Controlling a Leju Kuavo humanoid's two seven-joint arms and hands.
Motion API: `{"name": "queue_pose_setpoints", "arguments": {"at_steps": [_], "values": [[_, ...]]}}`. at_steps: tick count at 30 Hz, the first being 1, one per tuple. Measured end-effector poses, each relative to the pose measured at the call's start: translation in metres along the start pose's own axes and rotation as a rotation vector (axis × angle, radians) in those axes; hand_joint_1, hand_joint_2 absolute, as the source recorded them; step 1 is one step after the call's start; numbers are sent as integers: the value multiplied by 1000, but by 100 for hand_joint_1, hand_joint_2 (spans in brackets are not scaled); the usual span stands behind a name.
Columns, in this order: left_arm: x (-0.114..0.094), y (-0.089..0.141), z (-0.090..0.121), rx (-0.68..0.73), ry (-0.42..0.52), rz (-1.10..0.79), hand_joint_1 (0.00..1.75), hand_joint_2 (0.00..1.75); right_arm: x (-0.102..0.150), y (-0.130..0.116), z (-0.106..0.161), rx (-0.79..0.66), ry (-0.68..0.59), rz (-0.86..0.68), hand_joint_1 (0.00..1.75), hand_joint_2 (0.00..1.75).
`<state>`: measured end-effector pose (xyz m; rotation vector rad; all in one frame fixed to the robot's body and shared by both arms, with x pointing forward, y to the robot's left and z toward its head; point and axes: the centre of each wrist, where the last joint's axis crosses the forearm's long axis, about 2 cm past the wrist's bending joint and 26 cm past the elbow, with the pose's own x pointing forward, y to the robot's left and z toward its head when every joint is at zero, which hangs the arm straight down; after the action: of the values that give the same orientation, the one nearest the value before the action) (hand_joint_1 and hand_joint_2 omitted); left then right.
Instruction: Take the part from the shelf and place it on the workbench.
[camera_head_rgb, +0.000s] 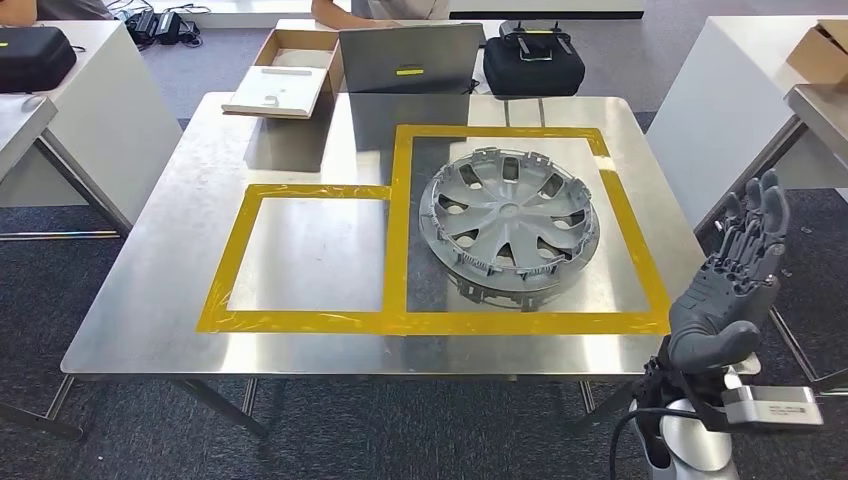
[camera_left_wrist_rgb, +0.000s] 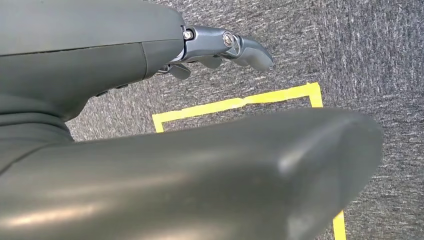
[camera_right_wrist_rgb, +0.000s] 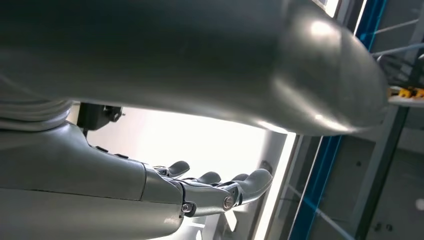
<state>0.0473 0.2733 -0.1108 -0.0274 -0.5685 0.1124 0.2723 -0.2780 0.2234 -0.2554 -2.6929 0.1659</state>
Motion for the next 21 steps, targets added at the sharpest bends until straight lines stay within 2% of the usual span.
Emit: {"name": "queue_pose_setpoints", "arguments": {"at_steps": [8,21], "values": [[1,2,-1,11,-6,9,0,0,18,2,11,40,-3,-55,0,0],[3,3,-1,18,-7,5,0,0,24,9,21,130,24,-182,0,0]]}}
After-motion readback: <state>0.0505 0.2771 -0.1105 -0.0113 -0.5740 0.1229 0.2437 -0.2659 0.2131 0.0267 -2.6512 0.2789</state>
